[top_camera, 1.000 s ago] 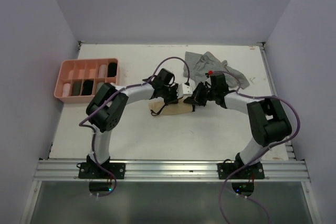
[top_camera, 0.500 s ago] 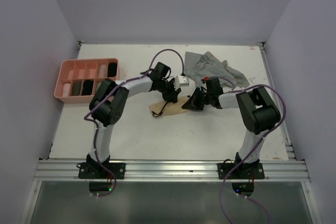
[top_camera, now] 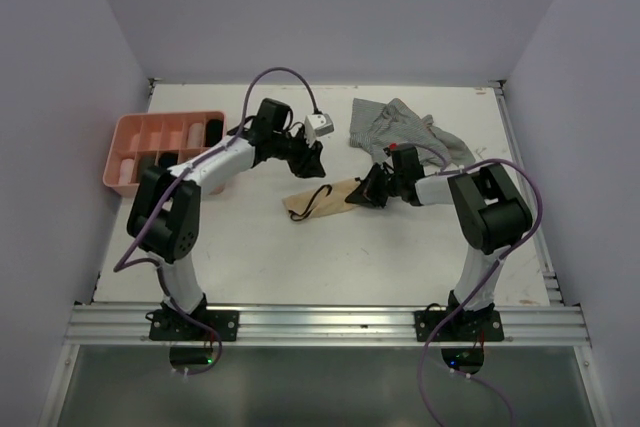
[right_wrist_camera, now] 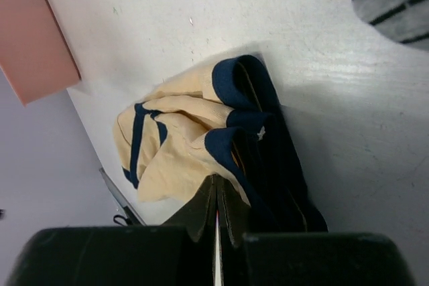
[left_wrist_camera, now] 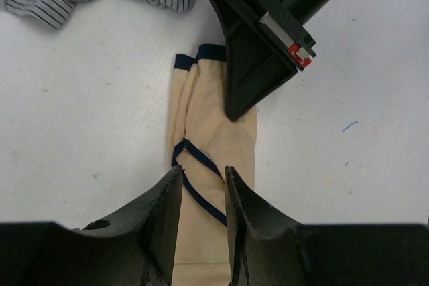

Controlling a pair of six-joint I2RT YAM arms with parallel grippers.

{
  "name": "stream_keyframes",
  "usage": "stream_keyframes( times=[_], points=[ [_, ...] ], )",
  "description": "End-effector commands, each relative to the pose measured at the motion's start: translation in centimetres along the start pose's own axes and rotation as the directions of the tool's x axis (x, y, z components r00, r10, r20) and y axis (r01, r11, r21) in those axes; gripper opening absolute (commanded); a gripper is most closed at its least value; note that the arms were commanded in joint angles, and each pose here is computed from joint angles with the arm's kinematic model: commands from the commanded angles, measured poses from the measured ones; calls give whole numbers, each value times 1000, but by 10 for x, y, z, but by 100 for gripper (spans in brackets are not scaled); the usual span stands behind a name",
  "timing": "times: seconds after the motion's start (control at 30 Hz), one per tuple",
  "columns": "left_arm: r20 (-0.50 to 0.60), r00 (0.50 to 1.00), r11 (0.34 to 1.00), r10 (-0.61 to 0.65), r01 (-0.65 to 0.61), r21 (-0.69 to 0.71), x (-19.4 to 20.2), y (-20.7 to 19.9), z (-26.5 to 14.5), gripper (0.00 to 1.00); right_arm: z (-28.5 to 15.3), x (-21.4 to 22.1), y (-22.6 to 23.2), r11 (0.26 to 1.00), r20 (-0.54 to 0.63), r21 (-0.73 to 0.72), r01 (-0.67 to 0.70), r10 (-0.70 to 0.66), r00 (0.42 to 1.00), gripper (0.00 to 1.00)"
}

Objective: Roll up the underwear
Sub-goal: Fold the underwear

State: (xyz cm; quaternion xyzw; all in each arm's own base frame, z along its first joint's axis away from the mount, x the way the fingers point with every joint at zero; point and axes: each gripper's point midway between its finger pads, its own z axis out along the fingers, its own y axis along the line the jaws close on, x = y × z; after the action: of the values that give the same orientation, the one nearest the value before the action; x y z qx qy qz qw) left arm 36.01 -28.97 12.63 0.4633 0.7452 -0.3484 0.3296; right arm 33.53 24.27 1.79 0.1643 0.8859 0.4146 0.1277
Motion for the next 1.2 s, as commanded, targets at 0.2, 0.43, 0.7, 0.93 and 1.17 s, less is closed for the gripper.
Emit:
stream_keyframes(
  times=[0.2, 0.43, 0.7, 0.93, 1.17],
  points=[
    [-125, 963, 971, -238, 237, -24, 60, 14, 32, 27, -21, -20, 53, 989, 60, -89, 116, -111, 992, 11],
    [-217, 921, 944, -324, 329, -13, 92, 15, 48, 21, -35, -31, 65, 972, 85, 23, 236, -237, 968, 26],
    [-272, 903, 941, -331, 338, -23, 111, 13, 48, 21, -24, -20, 50, 916, -107, 131, 379, -367, 924, 27],
    [-231, 904, 931, -359, 363, -28, 108, 4, 44, 22, -25, -7, 50, 951, 11, 252, 178, -187, 982, 27],
    [-242, 898, 929, -367, 369, -39, 118, -7, 46, 23, -12, -6, 57, 954, 77, 298, -21, -2, 997, 28]
  ],
)
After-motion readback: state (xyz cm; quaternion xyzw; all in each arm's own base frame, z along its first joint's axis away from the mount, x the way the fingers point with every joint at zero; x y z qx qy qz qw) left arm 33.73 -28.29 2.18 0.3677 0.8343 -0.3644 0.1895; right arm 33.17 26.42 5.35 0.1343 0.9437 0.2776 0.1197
